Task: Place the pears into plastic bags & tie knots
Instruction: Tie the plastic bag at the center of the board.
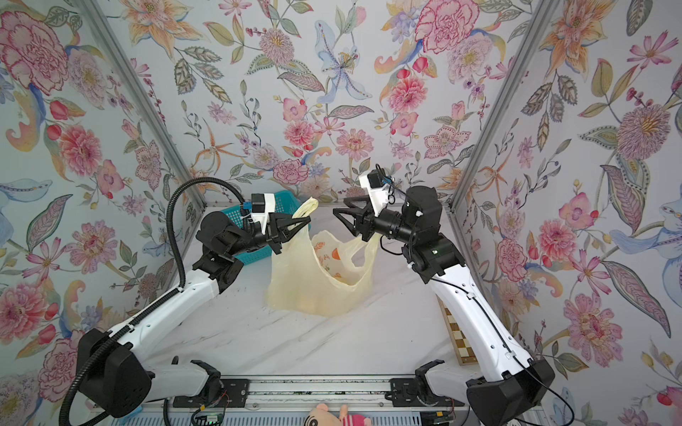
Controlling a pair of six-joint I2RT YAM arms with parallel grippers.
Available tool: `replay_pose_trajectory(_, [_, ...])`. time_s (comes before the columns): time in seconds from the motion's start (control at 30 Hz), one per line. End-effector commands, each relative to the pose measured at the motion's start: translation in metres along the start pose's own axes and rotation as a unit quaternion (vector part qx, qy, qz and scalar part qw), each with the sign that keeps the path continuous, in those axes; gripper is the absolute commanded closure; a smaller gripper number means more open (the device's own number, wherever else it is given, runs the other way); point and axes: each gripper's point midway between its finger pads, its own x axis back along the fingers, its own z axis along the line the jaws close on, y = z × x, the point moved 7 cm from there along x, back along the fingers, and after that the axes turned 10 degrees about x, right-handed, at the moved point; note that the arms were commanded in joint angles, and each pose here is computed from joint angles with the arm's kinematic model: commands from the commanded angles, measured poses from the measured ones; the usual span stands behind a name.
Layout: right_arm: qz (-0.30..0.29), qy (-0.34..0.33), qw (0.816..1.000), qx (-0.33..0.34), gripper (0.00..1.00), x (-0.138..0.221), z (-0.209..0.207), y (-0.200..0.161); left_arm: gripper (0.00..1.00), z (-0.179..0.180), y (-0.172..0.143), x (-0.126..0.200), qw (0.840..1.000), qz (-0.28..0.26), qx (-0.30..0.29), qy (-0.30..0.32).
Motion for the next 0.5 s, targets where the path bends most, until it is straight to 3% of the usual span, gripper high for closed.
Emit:
replay_pose_trajectory(0.0, [-0.056, 0.052, 0.984, 0.158, 0.42, 0.009, 0.018, 0.012, 1.0, -0.004, -0.021, 0.004, 0.999, 0.034, -0.011, -0.022])
replay_pose_trajectory(0.07, [-0.062, 0.074, 0.97, 0.225, 0.39, 0.009, 0.024, 0.008, 1.0, -0.006, -0.023, 0.006, 0.999, 0.035, -0.012, -0.026])
replay_pose_trajectory(0.3, [-0.061, 0.121, 0.925, 0.356, 0.37, -0.01, 0.023, -0.001, 1.0, -0.008, -0.031, 0.007, 0.998, 0.049, -0.006, -0.034])
replay_pose_trajectory(0.47, [-0.062, 0.137, 0.905, 0.397, 0.43, -0.023, 0.019, -0.006, 1.0, -0.012, -0.033, 0.009, 0.998, 0.055, -0.005, -0.038])
